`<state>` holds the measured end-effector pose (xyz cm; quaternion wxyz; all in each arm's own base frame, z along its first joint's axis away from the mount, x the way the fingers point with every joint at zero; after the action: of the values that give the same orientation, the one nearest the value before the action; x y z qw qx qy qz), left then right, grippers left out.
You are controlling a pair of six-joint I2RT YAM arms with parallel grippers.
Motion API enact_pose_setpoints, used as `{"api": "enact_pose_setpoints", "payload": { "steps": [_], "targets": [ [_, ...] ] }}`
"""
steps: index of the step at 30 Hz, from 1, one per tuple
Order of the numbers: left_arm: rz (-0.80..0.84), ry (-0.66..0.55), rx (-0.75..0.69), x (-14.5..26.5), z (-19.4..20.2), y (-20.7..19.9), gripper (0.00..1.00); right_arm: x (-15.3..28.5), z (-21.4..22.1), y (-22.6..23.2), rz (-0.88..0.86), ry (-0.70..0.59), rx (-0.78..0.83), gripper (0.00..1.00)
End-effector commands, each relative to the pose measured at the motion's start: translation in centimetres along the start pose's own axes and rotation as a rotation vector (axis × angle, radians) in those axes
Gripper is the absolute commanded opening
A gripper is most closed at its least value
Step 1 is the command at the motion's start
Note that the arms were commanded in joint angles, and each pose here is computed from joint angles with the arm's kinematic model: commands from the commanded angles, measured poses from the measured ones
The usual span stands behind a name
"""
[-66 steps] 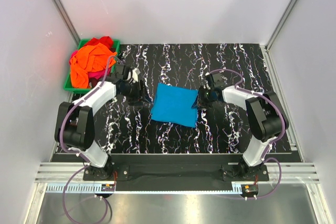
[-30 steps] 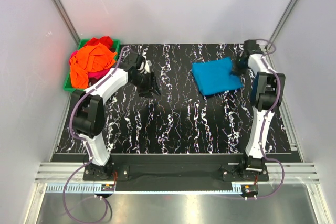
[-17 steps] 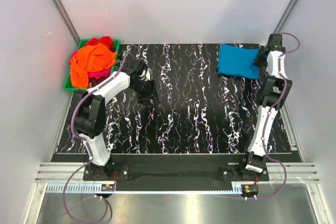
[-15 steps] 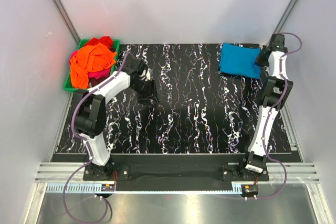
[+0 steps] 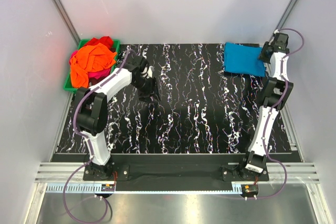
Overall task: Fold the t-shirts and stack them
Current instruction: Neatly place the folded tshirt to the corner
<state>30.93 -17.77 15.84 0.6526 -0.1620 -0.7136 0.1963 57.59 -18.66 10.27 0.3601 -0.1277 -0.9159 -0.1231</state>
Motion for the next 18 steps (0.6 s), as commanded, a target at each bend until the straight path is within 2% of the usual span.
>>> {"api": "enact_pose_setpoints", "payload": {
  "steps": [1,3,6,11,14,18],
  "targets": [
    [0.039,-0.047,-0.061,1.9,-0.9,-1.6,0.53,2.1,-4.6,0.7,-0.02,-0.169,0.028,0.48],
    [0.045,-0.058,-0.067,2.5,-0.9,-2.0,0.53,3.8,-5.8,1.2,-0.005,-0.195,0.02,0.57],
    [0.069,-0.088,-0.076,3.5,-1.1,-2.7,0.53,6.8,-7.1,3.1,-0.027,-0.21,0.012,0.59],
    [0.107,-0.115,-0.082,4.9,-0.9,-3.6,0.53,10.0,-5.2,8.5,-0.149,-0.128,0.042,0.16],
    [0.118,-0.121,-0.09,5.3,-0.7,-3.8,0.53,9.7,-2.8,11.3,-0.22,-0.051,0.046,0.09],
    [0.116,-0.127,-0.096,5.5,-0.3,-3.6,0.54,7.8,0.1,12.2,-0.253,0.027,0.011,0.06]
  ]
}}
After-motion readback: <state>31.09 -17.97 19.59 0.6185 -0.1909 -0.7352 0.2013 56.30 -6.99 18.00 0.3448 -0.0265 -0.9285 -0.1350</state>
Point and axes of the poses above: each gripper's point midway between its finger pads, its own x axis back along the fingers, its own y axis along the line the jaws close on, z = x × y, the point moved 8 cm from there along x, back along the fingers, and after that the axes turned 3 degrees about x, right-handed, at the moved point
